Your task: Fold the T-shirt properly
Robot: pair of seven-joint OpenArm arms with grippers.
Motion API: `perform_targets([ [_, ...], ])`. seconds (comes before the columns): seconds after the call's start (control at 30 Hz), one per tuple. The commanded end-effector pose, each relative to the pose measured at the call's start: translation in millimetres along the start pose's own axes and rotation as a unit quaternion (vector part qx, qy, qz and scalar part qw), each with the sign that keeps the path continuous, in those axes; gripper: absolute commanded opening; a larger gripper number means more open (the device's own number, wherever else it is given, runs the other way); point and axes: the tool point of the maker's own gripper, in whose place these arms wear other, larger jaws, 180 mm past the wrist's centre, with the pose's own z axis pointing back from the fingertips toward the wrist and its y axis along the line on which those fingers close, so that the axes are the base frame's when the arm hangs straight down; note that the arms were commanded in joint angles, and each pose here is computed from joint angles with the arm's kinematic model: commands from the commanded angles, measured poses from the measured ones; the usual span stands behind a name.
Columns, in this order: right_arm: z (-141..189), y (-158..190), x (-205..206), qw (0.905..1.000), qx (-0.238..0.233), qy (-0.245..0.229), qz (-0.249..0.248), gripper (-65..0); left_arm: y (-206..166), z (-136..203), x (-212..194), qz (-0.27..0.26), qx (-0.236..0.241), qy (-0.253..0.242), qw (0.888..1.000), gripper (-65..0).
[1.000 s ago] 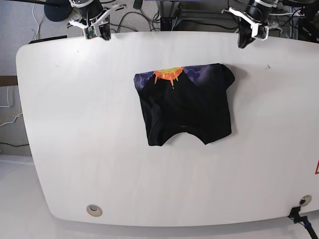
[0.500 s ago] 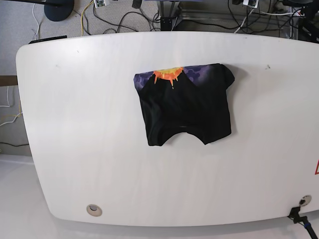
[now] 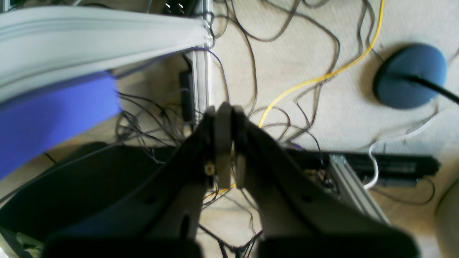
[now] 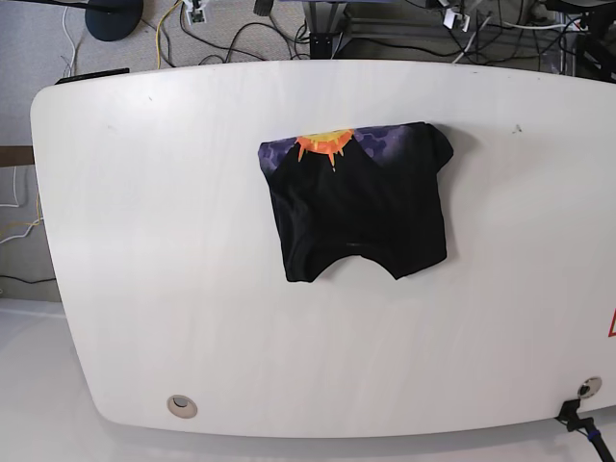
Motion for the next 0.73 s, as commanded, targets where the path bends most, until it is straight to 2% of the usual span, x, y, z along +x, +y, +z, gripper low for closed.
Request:
perform_targets([
  [0.0,-3,-4,-11,0.9999,-0.002,0.014,-0.003,-65.0,4,-3,-2,0.005,0.001,0.003,1.0,-65.0],
  [0.17,-26,-16,-27,0.998,-0.014,0.061,0.0,-65.0,8,-29,-16,0.039,0.011,0.044,0.998,-65.0],
  [0.33,-49,-6,-43,0.9972,-0.009,0.074,0.008,-65.0,12,-49,-27,0.07,0.02,0.091,0.993,-65.0],
  [0.63,-67,-7,-22,0.9962,-0.009,0.086,0.001,-65.0,0,-68,6,0.077,0.011,0.071,0.994,-65.0],
  [0.7,-71,5,-19,0.9963,0.0,0.086,-0.005,-65.0,1,-72,16,0.075,0.015,0.063,0.995,-65.0],
])
